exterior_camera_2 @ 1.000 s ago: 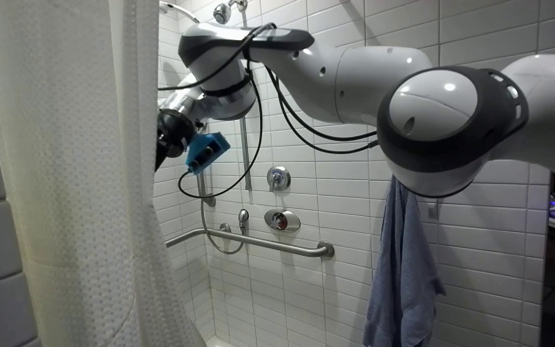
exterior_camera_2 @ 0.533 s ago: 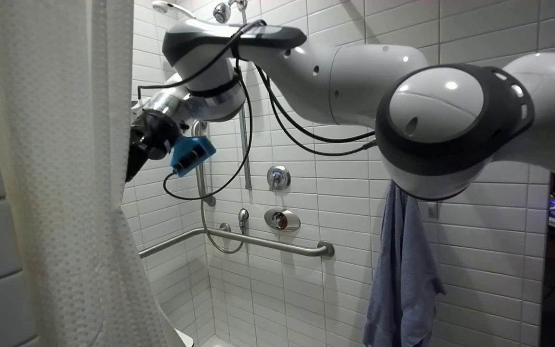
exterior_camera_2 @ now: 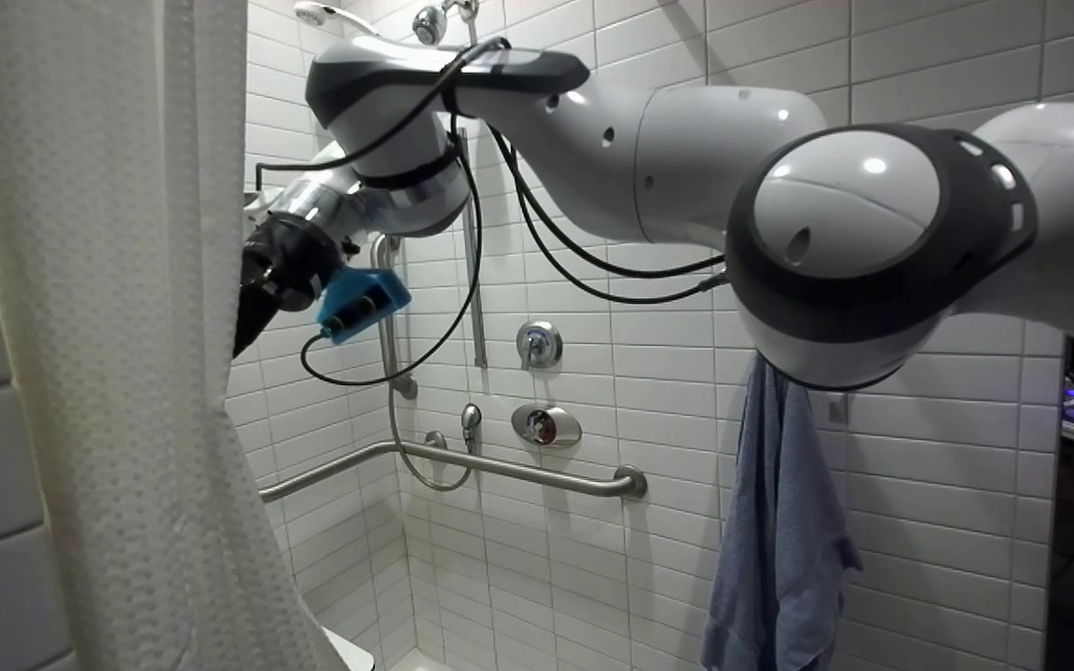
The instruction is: Open the shower curtain
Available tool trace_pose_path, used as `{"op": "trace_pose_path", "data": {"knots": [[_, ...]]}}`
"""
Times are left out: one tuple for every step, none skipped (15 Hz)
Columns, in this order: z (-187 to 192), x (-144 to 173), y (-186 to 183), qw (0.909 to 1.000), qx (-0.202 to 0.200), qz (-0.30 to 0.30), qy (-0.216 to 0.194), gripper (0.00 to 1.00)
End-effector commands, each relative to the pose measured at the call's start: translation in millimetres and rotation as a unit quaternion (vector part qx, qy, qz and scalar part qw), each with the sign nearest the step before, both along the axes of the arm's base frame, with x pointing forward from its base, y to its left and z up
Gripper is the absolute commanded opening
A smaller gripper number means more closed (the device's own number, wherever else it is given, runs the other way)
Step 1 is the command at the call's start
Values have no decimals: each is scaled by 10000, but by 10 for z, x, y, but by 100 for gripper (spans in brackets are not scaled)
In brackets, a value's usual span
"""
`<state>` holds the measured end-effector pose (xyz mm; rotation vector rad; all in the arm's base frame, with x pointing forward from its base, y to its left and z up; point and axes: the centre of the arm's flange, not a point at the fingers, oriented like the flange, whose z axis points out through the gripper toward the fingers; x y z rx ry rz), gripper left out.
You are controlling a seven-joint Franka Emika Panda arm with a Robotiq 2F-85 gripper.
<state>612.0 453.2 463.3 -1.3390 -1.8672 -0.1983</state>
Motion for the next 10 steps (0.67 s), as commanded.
{"op": "trace_pose_path", "data": {"knots": [[-178,558,469,9994,-138,311,-31,0],[-181,547,481,9993,-127,354,-33,0],[-184,533,496,9991,-121,395,-21,0],[-187,521,507,9990,-108,441,-16,0],[-189,505,520,9988,-99,488,-2,0],[-191,489,531,9986,-96,520,1,0],[-194,472,544,9984,-90,558,1,0],[-196,458,556,9982,-80,597,1,0],[-197,444,569,9980,-80,622,2,0],[-199,430,580,9978,-95,656,6,0]]}}
